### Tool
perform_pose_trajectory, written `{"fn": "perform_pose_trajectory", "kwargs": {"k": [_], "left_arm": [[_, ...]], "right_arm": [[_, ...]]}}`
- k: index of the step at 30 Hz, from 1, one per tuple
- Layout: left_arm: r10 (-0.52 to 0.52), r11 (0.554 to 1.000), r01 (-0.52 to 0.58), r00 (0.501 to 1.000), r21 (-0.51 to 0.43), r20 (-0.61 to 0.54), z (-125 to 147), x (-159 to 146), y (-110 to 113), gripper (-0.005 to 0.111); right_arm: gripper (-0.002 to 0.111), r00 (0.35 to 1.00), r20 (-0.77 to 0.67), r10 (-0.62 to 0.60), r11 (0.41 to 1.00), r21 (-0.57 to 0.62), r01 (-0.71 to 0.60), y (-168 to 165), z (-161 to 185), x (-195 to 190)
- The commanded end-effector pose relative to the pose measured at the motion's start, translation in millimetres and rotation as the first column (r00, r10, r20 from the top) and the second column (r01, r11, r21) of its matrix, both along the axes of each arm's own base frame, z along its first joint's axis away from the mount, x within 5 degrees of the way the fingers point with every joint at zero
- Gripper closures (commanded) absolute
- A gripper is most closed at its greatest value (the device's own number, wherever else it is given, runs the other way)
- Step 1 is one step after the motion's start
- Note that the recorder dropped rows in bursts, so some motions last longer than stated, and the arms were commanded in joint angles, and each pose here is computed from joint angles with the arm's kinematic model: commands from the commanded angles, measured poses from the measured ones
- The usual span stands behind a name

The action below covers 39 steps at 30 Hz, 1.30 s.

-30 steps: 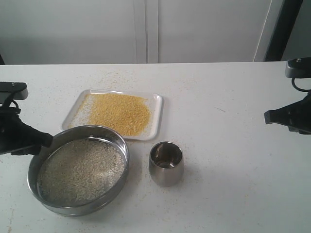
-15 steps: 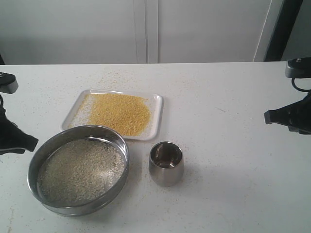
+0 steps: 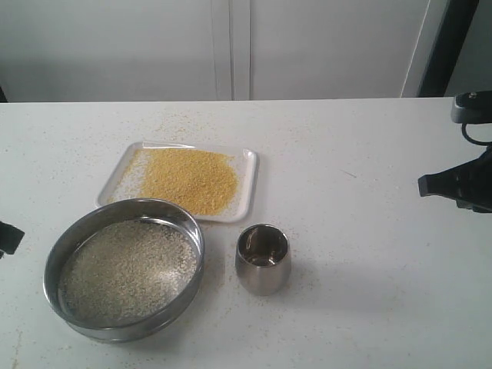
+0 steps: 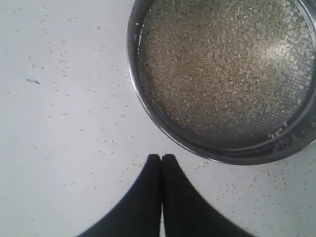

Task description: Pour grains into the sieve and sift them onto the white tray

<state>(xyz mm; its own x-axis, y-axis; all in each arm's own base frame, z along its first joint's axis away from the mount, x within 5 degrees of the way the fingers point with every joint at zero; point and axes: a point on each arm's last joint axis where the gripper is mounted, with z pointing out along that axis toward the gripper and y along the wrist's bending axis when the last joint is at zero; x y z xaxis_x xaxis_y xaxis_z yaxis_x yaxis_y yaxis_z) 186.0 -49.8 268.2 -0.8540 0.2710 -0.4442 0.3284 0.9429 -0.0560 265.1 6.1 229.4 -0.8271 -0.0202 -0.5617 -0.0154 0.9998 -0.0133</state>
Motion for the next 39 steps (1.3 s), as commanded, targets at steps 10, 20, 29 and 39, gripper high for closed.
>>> {"fn": "perform_pose_trajectory", "kwargs": {"k": [10, 20, 29, 39], "left_arm": [[0.112, 0.994, -0.113, 0.990, 0.003, 0.084, 35.7, -54.2, 18.7, 0.107], [0.113, 0.994, -0.112, 0.986, -0.009, 0.119, 40.8, -61.5, 20.3, 0.107], [0.080, 0.997, -0.077, 0.964, -0.022, 0.252, 34.9, -55.7, 19.3, 0.107], [0.050, 0.995, -0.087, 0.830, 0.040, 0.555, 22.0, -104.1, 39.8, 0.107]], "right_arm": [[0.108, 1.000, 0.011, -0.006, 1.000, -0.003, 0.006, -1.7, 2.4, 0.9], [0.108, 1.000, 0.011, -0.006, 1.000, -0.003, 0.006, -1.7, 2.4, 0.9], [0.108, 1.000, 0.011, -0.007, 1.000, -0.002, 0.007, -1.7, 2.4, 0.9], [0.108, 1.000, 0.012, -0.007, 1.000, -0.002, 0.007, -1.7, 2.4, 1.0]]}}
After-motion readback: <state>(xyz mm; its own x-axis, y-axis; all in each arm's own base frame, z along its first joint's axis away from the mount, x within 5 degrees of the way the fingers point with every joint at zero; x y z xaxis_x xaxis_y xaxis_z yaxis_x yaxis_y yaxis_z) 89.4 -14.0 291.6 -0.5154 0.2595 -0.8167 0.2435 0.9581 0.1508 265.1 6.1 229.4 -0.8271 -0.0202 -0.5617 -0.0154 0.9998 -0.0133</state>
